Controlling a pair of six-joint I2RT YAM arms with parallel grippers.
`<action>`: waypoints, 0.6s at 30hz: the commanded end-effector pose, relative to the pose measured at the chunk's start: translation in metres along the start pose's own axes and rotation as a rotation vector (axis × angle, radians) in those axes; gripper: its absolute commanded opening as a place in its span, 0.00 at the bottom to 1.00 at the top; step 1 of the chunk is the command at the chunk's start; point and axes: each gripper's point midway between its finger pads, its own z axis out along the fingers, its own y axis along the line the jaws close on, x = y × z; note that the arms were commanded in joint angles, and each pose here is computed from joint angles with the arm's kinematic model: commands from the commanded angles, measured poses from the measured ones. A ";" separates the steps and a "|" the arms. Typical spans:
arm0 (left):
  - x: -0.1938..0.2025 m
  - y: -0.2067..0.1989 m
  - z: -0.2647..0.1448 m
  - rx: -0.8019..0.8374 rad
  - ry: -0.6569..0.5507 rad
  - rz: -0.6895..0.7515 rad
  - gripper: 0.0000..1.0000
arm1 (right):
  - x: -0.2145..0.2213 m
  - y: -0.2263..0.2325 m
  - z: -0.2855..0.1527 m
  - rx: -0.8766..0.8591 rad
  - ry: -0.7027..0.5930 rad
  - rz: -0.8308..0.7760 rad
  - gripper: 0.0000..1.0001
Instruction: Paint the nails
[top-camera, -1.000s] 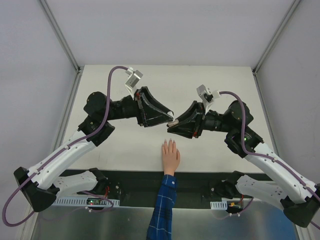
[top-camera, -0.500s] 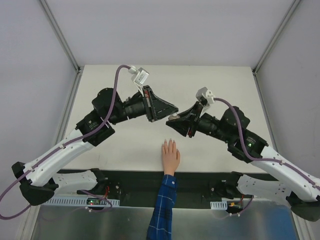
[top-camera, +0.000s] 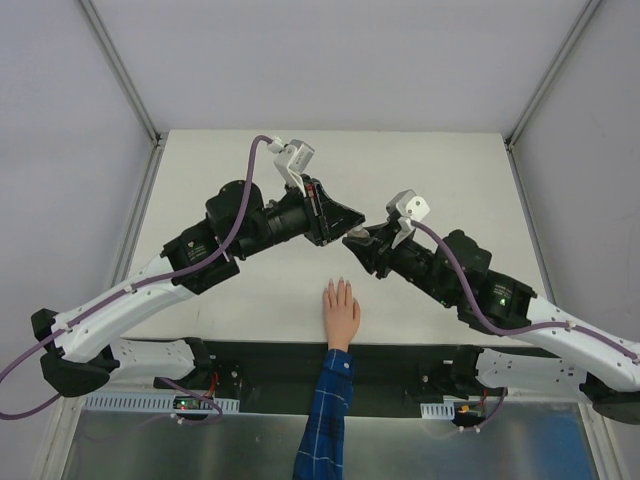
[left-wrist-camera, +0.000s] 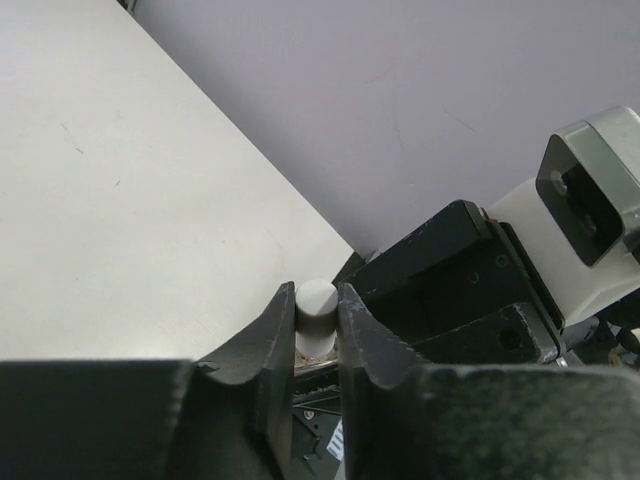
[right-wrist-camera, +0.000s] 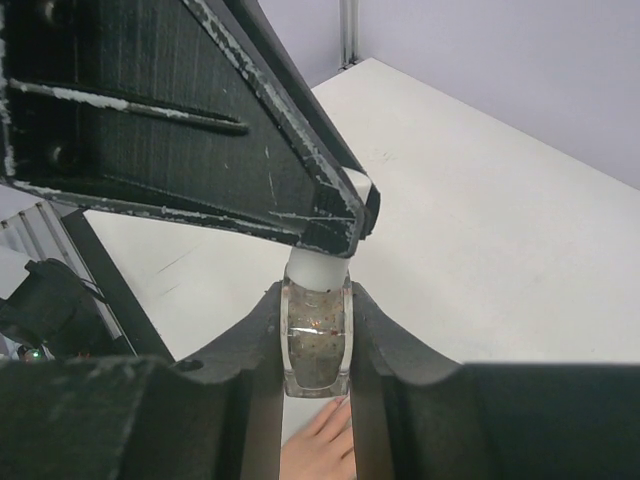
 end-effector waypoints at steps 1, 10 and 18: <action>0.001 -0.011 -0.006 0.052 0.021 0.029 0.32 | -0.041 0.003 -0.009 -0.027 -0.140 0.015 0.00; -0.009 -0.010 -0.034 0.050 -0.045 0.054 0.73 | -0.026 0.021 -0.007 -0.150 -0.093 0.029 0.00; -0.005 -0.024 -0.049 0.029 0.203 0.063 0.70 | -0.014 0.045 -0.010 -0.313 0.000 0.010 0.00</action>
